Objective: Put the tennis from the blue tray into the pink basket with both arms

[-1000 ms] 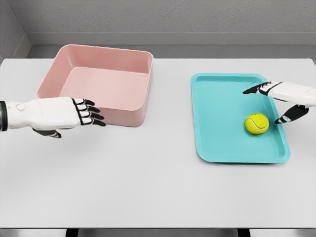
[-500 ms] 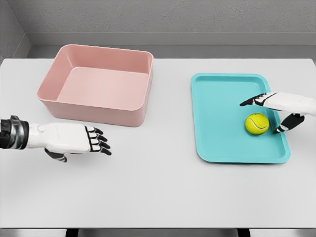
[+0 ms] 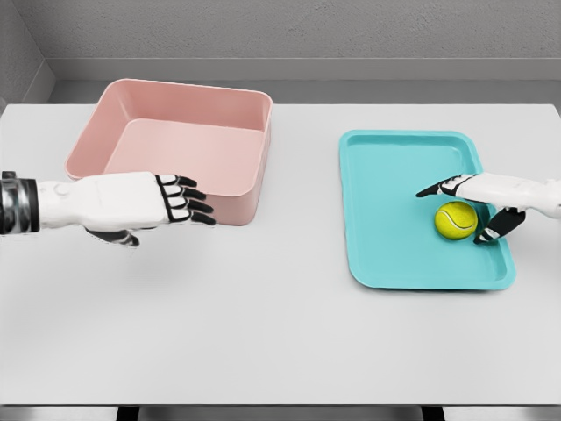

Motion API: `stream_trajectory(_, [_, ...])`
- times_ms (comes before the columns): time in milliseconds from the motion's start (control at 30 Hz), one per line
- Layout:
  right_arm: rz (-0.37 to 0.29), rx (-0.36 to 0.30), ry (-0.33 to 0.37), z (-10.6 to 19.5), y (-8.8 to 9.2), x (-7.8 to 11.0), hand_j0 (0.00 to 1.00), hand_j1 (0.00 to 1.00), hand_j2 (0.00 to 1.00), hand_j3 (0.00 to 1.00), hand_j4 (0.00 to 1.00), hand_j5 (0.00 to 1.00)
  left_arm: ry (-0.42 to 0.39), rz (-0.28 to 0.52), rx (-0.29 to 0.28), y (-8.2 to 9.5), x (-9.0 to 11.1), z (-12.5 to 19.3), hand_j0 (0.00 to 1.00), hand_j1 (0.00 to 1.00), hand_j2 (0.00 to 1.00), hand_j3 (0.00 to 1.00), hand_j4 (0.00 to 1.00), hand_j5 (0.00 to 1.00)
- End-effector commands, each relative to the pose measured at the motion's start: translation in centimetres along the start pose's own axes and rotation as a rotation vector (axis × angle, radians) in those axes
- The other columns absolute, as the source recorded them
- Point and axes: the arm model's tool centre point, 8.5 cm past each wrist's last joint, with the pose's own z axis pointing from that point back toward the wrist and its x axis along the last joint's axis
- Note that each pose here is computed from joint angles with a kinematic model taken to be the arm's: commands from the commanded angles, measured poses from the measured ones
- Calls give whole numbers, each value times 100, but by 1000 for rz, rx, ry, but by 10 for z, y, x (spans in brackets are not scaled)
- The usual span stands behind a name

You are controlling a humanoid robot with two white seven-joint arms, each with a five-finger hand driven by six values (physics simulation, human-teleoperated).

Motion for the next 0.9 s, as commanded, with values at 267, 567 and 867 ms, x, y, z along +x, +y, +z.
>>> stream_trajectory(267, [-17, 18, -2, -6, 6, -1, 84, 84, 84, 84, 84, 84, 3, 14, 187, 23, -2, 2, 100, 100, 100, 100, 100, 100])
stream_trajectory(567, [-7, 59, -9, -7, 7, 1, 67, 67, 67, 67, 67, 67, -1, 35, 159, 12, 0, 0, 100, 100, 100, 100, 100, 100])
stream_trajectory(867, [11, 39, -10, -5, -6, 3, 57, 57, 57, 57, 57, 57, 2, 36, 63, 3, 0, 1, 100, 100, 100, 100, 100, 100])
